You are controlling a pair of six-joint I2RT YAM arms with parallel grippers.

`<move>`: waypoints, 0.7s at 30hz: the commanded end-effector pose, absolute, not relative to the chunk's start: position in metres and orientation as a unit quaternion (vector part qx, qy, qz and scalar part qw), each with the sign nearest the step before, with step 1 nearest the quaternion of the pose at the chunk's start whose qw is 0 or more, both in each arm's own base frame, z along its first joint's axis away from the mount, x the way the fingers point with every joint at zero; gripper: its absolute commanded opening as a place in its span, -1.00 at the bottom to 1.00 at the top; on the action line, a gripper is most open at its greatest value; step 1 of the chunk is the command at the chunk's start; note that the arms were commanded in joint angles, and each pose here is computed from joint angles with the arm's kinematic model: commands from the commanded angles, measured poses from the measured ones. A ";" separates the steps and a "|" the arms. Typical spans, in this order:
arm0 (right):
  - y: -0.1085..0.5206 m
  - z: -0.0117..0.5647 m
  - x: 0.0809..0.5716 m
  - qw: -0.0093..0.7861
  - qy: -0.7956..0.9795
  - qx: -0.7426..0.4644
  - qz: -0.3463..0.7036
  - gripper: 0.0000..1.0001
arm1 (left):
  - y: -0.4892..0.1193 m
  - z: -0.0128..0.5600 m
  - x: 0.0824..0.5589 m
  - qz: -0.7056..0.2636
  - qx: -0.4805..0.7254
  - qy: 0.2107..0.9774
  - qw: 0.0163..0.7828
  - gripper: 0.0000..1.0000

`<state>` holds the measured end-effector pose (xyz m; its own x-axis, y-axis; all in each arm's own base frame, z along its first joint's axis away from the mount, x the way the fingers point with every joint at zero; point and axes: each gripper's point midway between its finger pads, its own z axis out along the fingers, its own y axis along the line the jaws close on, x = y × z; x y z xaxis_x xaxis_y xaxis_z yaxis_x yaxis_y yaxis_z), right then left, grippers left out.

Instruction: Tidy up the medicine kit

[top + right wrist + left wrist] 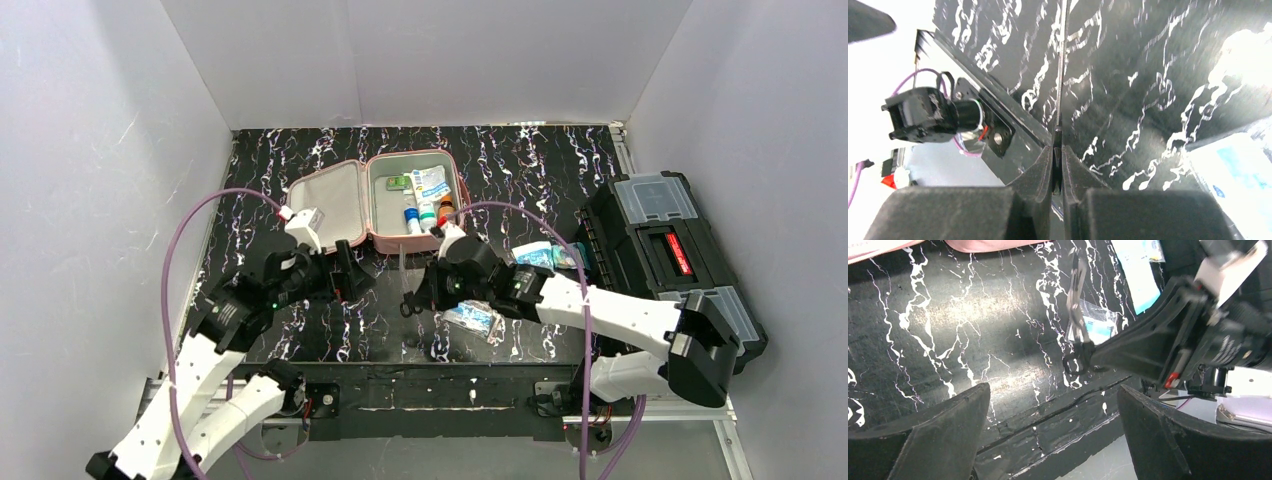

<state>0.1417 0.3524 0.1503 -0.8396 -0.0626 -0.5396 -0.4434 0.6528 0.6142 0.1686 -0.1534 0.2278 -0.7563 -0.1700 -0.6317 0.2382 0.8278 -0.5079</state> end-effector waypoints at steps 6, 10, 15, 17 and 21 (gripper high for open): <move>0.349 0.236 0.206 0.345 0.849 -0.175 0.361 -0.97 | -0.137 0.220 0.141 -0.288 0.062 0.882 0.369 0.97; 0.355 0.255 0.237 0.346 0.844 -0.174 0.371 -0.97 | -0.129 0.217 0.140 -0.279 0.064 0.873 0.396 0.96; 0.365 0.256 0.271 0.320 0.849 -0.175 0.382 -0.97 | -0.129 0.211 0.139 -0.284 0.082 0.859 0.418 0.97; 0.371 0.249 0.286 0.309 0.854 -0.173 0.382 -0.97 | -0.130 0.206 0.140 -0.285 0.087 0.856 0.421 0.96; 0.380 0.244 0.319 0.298 0.861 -0.165 0.377 -0.97 | -0.134 0.201 0.139 -0.295 0.098 0.852 0.421 0.97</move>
<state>0.3025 0.3700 0.2299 -0.7712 -0.0352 -0.6356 -0.4741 0.6980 0.5367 0.1362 -0.1292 0.2010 -0.6555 -0.1065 -0.7476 0.3644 0.8225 -0.4366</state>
